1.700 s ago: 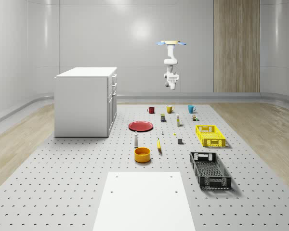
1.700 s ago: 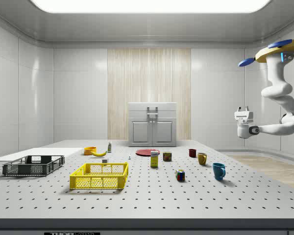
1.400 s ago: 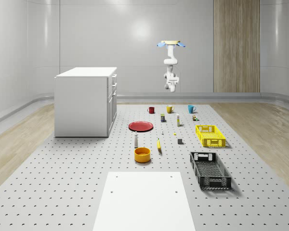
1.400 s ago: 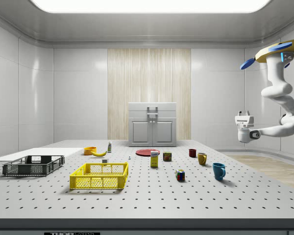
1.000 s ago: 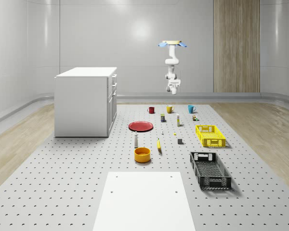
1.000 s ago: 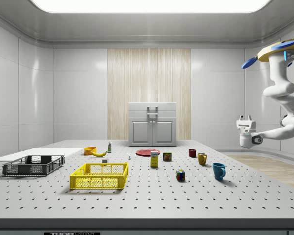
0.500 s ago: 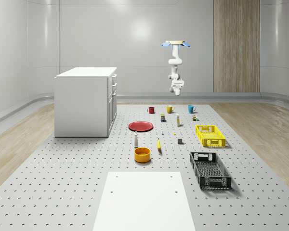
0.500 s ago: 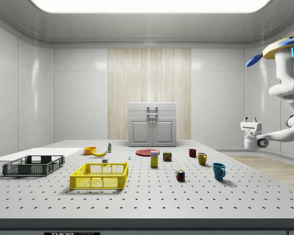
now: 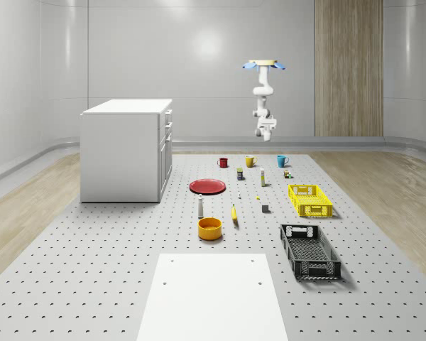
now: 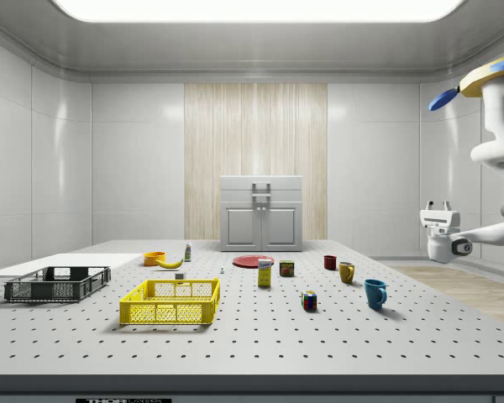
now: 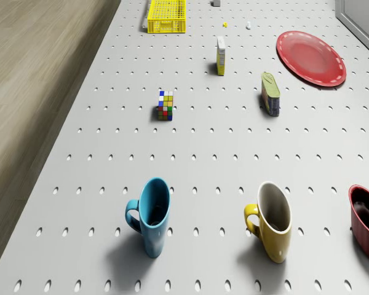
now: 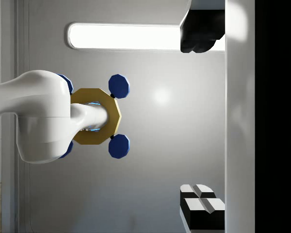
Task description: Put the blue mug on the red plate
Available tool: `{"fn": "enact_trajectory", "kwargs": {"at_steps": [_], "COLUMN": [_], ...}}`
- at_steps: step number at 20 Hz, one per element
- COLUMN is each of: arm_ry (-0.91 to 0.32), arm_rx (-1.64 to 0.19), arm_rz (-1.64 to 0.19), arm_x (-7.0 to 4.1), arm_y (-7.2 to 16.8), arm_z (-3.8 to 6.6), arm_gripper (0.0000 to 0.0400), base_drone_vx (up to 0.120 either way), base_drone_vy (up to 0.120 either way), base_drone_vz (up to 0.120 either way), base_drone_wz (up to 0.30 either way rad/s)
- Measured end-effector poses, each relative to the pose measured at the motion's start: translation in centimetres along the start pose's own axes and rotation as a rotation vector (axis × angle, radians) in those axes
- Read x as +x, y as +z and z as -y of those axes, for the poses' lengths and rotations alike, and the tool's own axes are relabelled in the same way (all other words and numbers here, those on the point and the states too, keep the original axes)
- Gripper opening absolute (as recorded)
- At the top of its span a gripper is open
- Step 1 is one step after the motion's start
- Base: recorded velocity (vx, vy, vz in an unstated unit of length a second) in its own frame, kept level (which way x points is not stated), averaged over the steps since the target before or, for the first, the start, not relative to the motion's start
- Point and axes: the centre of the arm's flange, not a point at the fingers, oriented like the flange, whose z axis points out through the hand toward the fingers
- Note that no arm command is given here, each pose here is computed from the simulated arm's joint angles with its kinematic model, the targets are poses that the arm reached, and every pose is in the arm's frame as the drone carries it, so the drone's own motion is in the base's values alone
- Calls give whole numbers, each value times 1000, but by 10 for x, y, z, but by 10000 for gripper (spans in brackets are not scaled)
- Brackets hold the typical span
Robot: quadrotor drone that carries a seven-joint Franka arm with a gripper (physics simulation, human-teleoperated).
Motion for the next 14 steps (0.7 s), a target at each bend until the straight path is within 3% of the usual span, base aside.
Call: {"fn": "enact_trajectory", "kwargs": {"at_steps": [10, 14], "arm_ry": [0, 0], "arm_rx": [2, 0], "arm_rz": [-9, -15], "arm_x": [-1, -2], "arm_y": [0, 0], "arm_z": [0, 0], "arm_gripper": [400, 400], "base_drone_vx": [120, 120], "base_drone_vy": [120, 10], "base_drone_vz": [0, 0], "base_drone_wz": [0, 0]}}
